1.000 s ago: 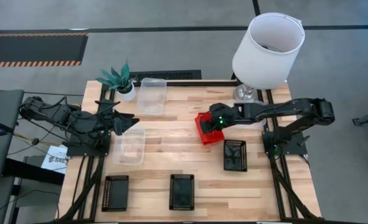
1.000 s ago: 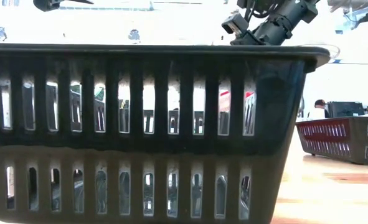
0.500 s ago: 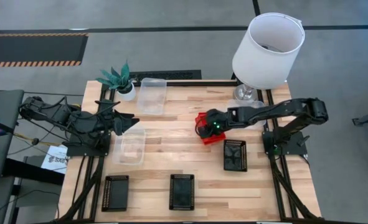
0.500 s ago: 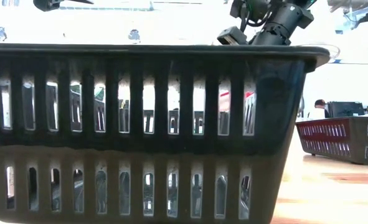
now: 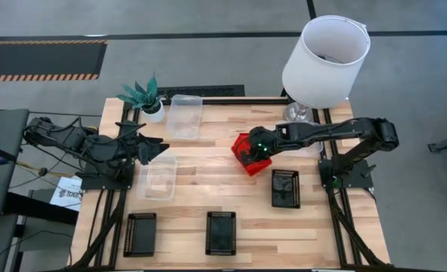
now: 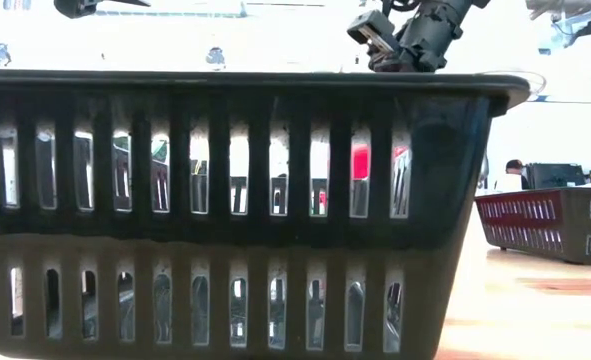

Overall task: Stack baskets by color
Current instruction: Stack the left red bin on top of the red bin

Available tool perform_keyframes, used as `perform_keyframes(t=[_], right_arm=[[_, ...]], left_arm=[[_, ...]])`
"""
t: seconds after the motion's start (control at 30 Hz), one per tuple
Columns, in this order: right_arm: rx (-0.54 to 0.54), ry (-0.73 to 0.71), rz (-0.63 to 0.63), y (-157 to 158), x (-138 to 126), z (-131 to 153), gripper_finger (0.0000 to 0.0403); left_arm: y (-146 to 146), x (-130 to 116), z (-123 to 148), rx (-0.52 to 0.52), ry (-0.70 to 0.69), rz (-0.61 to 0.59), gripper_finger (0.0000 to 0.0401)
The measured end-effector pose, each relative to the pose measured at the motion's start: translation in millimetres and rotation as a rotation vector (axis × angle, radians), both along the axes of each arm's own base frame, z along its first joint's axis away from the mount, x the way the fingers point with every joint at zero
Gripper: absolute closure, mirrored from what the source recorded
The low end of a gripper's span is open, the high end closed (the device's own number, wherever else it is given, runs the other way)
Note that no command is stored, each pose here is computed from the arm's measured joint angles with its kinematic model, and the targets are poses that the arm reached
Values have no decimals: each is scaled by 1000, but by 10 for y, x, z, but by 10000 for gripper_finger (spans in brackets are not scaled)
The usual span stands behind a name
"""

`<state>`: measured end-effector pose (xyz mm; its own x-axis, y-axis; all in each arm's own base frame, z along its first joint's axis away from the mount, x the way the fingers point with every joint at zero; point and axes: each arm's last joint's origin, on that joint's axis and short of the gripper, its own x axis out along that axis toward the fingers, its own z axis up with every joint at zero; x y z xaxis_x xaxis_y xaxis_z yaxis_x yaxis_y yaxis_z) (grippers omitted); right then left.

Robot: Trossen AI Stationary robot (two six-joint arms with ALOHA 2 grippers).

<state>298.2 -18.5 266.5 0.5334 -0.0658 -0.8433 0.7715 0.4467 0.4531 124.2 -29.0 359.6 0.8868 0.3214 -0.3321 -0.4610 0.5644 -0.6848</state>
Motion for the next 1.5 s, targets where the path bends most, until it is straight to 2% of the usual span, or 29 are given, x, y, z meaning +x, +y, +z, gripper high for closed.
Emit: perform_keyframes(t=[0.5,0.73,1.03,1.27,1.5], right_arm=[[-126,45,6,64,-22,336,400],[-151,183,76,80,195,132,400],[-217,507,160,177,502,12,398],[-234,521,191,268,656,-50,398],[-208,507,112,261,733,-148,395]], left_arm=[[0,0,0,0,0,0,79],[0,0,1,4,1,-1,79],[0,0,1,5,1,-3,79],[0,0,1,11,4,-5,79],[1,-2,0,12,4,-5,79]])
